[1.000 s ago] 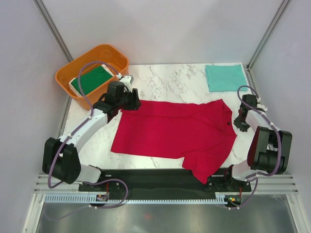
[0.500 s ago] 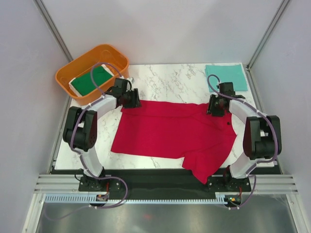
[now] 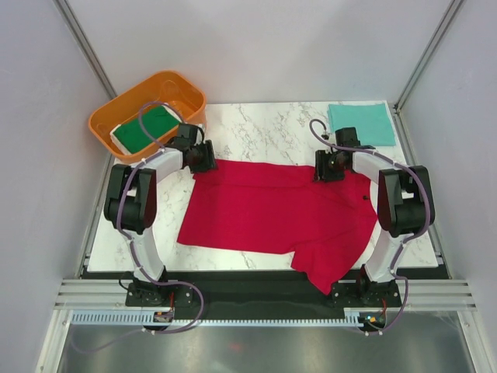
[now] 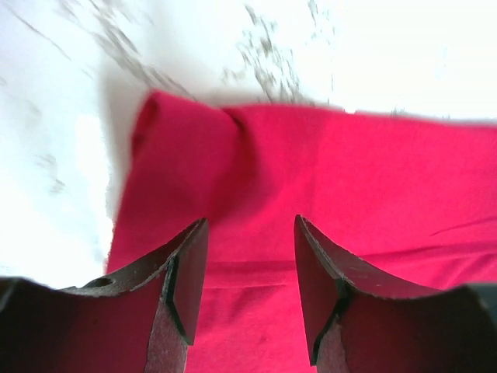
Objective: Fold and stack the t-shirts
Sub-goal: Fold the tshirt
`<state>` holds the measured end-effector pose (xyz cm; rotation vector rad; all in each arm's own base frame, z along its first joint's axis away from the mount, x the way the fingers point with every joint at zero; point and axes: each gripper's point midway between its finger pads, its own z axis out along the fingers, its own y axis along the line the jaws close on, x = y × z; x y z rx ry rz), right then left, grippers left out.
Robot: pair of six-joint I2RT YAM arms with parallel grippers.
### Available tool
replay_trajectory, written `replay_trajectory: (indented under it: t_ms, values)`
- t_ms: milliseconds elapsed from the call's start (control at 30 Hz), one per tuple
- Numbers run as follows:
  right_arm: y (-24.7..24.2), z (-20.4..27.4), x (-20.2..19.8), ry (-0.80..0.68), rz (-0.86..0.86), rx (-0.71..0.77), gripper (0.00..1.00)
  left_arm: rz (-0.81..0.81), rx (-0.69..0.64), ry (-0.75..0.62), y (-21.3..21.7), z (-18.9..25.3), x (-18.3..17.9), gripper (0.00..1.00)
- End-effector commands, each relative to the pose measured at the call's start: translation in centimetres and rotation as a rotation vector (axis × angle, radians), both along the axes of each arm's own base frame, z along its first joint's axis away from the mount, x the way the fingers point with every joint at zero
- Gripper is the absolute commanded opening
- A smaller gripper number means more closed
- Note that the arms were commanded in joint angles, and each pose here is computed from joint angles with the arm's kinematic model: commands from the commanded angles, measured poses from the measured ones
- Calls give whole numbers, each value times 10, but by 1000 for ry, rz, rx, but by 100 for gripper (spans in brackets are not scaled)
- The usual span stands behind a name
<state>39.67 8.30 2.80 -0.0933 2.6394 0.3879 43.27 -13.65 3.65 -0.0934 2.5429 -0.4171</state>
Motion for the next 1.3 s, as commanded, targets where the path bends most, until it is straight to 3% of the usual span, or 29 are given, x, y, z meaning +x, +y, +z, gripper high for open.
replay_trajectory:
  t_ms: [0, 133, 367, 533, 867, 1000, 1033, 1133, 1267]
  values:
    - [8, 10, 18, -69, 78, 3, 55, 16, -30, -122, 0, 46, 32, 55]
    - [6, 8, 25, -73, 70, -17, 53, -19, -9, -167, 0, 57, 43, 55]
    - [-1, 10, 28, -88, 42, -50, 51, -41, 187, -153, 29, 40, 46, 45]
    - [-6, 13, 31, -107, 23, -75, 50, -33, 300, -137, 47, 28, 50, 45]
    - [-9, 2, 28, -91, 16, -88, 49, -59, 278, -131, 41, 17, 64, 44]
    - [-11, -1, 29, -89, 10, -98, 48, -41, 293, -126, 46, 14, 66, 33]
    - [-11, -2, 29, -87, 9, -103, 47, -25, 307, -127, 50, 15, 67, 19]
    - [-14, -4, 28, -84, 2, -116, 46, -2, 307, -128, 53, 16, 69, 2]
    - [-18, -8, 28, -76, -7, -133, 45, 27, 283, -112, 56, 12, 70, 2]
